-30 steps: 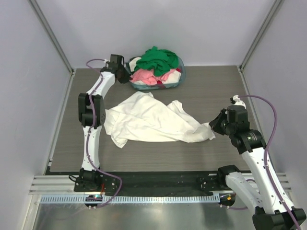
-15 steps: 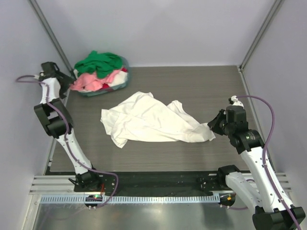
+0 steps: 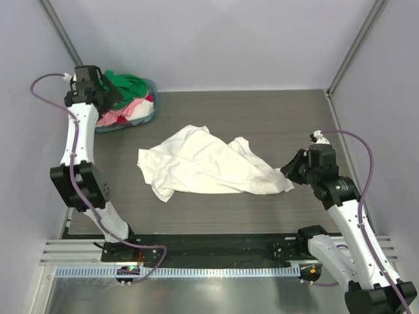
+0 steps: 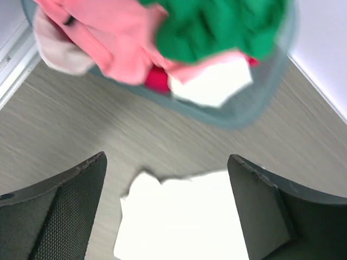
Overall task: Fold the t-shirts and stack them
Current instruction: Flatten the tshirt out
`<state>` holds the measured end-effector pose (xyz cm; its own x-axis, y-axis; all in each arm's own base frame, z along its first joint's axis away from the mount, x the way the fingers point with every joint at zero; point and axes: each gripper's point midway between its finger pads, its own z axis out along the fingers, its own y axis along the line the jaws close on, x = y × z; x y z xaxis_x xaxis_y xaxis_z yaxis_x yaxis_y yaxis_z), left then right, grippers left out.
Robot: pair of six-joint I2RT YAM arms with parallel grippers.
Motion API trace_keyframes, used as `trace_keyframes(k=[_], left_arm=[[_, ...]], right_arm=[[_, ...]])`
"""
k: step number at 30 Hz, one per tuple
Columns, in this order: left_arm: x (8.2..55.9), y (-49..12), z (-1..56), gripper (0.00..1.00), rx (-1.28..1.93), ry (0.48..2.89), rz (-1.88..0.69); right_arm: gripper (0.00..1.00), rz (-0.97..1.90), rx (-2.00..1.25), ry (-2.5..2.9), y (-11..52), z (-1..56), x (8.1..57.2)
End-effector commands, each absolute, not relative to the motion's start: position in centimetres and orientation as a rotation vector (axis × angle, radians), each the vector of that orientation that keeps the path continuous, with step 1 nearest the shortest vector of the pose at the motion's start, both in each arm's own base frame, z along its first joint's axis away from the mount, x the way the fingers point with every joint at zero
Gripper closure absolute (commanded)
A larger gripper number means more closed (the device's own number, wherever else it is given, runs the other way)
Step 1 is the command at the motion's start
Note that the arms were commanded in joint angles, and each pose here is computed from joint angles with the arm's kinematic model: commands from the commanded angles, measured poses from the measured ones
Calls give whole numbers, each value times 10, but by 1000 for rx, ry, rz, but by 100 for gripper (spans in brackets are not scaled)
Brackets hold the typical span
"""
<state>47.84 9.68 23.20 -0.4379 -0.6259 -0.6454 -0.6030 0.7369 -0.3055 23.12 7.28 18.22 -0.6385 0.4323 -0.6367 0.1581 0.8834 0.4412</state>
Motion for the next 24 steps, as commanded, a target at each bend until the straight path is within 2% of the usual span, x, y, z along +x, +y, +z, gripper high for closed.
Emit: trace_keyframes(k=[1,3,4,7,8,11,13,16,24], left_arm=[[450,49,249,8,-738,2208,-30],[437,22,238,12,-644,2269,-39],[434,-6,234,16,-566,2304,-71],[412,-39,200,26,-525,2427,-134],[407,-48,190,39,-516,2449,-179],[384,-66,151,60,-514,2525,-237],[364,-84,127,65,-483,2591,-286],[351,-95,103,67,-450,2644,-289],[367,-102,74,62,-420,2653,-297]], right_arm=[[99,509,399,2193,80,202,236],[99,517,400,2192,81,203,236],[99,525,399,2192,82,205,236],[99,531,400,2195,82,206,234],[99,532,405,2197,82,206,232],[99,518,426,2208,79,203,228],[99,518,430,2217,79,199,226],[99,527,428,2230,81,195,223],[99,528,422,2248,82,191,222]])
